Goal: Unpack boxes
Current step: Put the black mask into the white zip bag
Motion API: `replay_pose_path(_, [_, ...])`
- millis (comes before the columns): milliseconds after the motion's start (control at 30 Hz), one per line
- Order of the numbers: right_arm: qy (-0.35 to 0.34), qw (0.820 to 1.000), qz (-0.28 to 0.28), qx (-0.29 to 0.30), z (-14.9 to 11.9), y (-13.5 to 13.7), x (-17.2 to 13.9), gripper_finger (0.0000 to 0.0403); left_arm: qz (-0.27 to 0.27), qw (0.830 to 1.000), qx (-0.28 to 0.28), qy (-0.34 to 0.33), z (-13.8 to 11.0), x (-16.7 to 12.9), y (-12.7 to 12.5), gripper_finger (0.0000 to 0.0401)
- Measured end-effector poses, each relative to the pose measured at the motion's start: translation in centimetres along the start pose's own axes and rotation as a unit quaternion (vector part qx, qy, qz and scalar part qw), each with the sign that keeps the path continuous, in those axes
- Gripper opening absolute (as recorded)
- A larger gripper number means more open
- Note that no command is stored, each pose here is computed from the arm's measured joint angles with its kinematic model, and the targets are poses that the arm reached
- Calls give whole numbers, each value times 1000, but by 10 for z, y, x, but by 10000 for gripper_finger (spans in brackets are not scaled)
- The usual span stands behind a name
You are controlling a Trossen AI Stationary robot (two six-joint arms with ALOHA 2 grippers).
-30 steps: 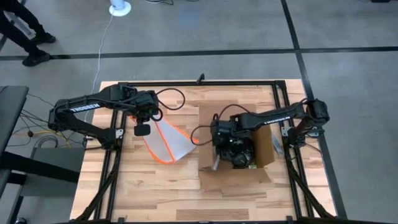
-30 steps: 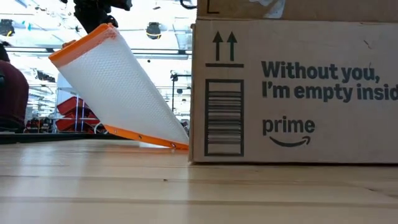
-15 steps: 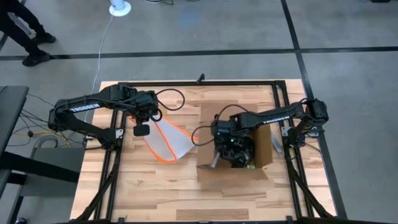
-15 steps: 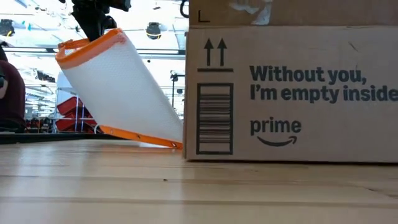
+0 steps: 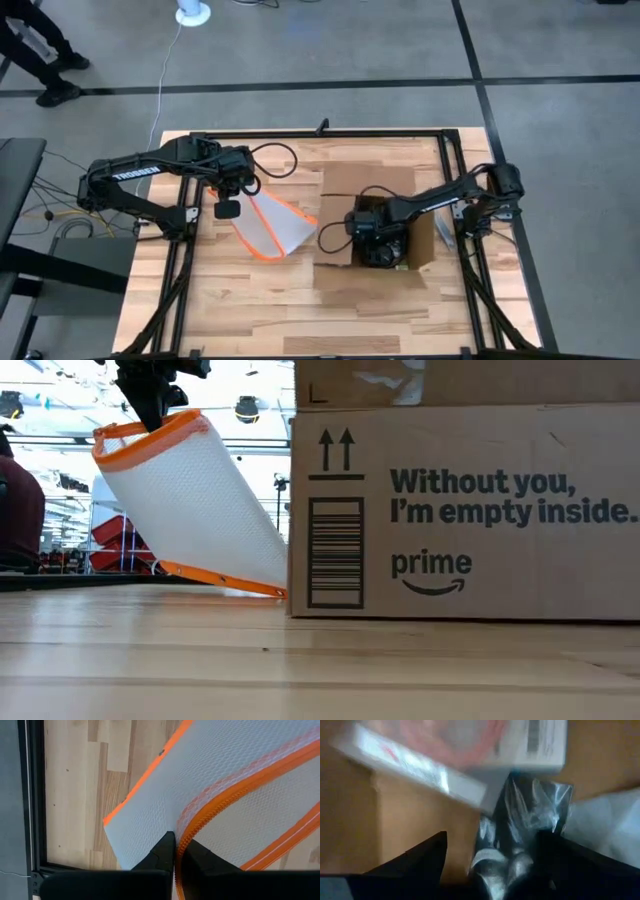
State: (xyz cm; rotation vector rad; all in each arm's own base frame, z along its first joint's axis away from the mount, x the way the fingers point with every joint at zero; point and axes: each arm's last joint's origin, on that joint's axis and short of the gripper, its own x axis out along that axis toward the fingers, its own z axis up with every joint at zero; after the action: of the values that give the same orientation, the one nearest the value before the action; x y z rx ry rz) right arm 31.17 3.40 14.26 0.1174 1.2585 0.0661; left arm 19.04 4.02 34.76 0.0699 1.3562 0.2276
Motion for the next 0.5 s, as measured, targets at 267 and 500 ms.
replay_pose_path(267, [37,999,-16,6,0,4,34,298,0,1000,6,0,0,0,0,0])
replay_pose_path(500, [46,999,-17,9,0,1,33,146,0,1000,0,0,0,0,0,0])
